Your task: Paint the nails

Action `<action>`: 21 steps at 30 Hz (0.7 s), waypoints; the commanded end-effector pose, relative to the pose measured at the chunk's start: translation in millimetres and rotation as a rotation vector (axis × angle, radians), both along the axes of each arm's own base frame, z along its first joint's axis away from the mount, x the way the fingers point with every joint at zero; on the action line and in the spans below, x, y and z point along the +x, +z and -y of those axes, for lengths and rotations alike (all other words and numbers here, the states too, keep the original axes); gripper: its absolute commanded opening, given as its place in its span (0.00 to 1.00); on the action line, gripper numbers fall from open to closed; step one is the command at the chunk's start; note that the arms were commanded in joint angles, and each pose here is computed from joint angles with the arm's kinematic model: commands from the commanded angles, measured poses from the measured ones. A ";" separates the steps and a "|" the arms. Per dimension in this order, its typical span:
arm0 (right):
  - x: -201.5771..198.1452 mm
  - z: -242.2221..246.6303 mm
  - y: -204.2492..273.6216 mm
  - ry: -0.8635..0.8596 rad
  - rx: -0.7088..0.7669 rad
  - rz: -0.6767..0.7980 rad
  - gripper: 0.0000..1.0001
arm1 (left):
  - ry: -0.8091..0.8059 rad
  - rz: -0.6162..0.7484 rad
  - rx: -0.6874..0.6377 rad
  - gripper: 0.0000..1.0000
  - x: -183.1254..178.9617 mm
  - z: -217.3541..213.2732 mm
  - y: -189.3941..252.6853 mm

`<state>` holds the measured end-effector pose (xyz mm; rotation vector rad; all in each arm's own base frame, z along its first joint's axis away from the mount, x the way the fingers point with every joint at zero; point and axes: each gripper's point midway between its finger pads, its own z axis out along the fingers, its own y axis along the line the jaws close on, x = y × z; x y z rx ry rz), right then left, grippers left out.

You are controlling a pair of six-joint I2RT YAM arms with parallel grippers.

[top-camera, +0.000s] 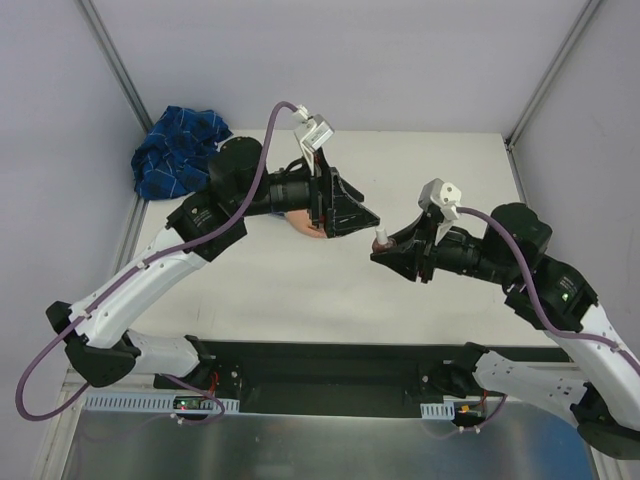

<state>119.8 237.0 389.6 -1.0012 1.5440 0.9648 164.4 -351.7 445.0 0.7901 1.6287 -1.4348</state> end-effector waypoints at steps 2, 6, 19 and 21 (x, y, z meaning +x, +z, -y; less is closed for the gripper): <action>23.3 5.6 25.8 -0.132 0.031 0.089 0.00 | 0.058 -0.020 -0.019 0.79 12.9 12.8 11.0; 28.4 4.7 27.1 -0.166 0.040 0.089 0.00 | 0.013 0.015 -0.016 0.79 1.7 26.0 14.2; 36.6 18.2 33.0 -0.270 0.074 0.083 0.00 | 0.007 0.042 0.018 0.39 -8.1 34.3 0.0; 34.7 18.0 35.6 -0.265 0.087 0.078 0.00 | -0.020 0.040 0.025 0.29 -11.2 36.6 -3.3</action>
